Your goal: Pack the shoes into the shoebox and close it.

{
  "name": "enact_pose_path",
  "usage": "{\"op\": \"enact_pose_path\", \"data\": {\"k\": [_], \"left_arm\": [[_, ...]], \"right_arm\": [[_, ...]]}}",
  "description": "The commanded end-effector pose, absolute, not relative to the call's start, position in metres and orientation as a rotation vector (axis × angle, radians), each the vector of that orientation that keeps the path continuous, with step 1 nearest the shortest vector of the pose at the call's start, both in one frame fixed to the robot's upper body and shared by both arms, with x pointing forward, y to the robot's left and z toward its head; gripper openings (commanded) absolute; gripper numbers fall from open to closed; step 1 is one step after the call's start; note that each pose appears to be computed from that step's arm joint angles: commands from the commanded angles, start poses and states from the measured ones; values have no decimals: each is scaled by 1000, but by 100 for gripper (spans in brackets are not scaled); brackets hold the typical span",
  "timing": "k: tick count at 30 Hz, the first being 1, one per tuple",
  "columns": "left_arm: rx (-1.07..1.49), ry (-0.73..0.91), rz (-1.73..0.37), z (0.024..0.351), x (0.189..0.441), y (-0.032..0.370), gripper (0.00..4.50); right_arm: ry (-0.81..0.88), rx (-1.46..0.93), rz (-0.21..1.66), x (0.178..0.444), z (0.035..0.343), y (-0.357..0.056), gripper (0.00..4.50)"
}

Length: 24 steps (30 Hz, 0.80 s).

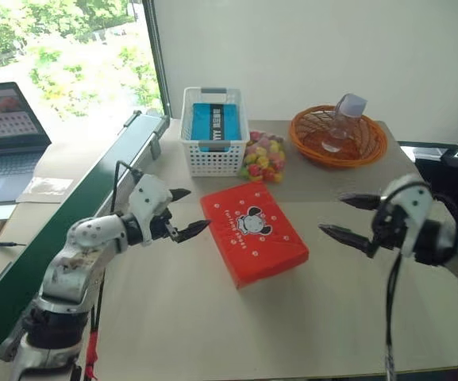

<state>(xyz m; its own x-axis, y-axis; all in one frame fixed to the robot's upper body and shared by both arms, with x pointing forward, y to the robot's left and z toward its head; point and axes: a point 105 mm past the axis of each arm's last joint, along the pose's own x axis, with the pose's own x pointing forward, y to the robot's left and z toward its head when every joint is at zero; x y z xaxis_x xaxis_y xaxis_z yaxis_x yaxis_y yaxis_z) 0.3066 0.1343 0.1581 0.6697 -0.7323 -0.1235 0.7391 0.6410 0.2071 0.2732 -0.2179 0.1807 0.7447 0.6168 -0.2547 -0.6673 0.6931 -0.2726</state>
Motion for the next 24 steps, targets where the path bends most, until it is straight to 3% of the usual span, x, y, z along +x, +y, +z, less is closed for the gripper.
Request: {"op": "enact_pose_path", "data": {"k": [1,4,9,15,24], "left_arm": [[337,-11,-667,147,315,149,450],[281,1,-451,125,325,170,450],[262,32,-282,86,318,185,450],[243,78,-198,52,304,189,450],[236,107,-174,32,298,195,450]], "right_arm": [[101,-131,446,276,171,-256,444],[93,-91,214,270,135,-283,444],[70,-62,-21,263,103,-295,444],[77,-45,-117,257,70,-275,444],[78,-57,-72,263,45,-235,444]]}}
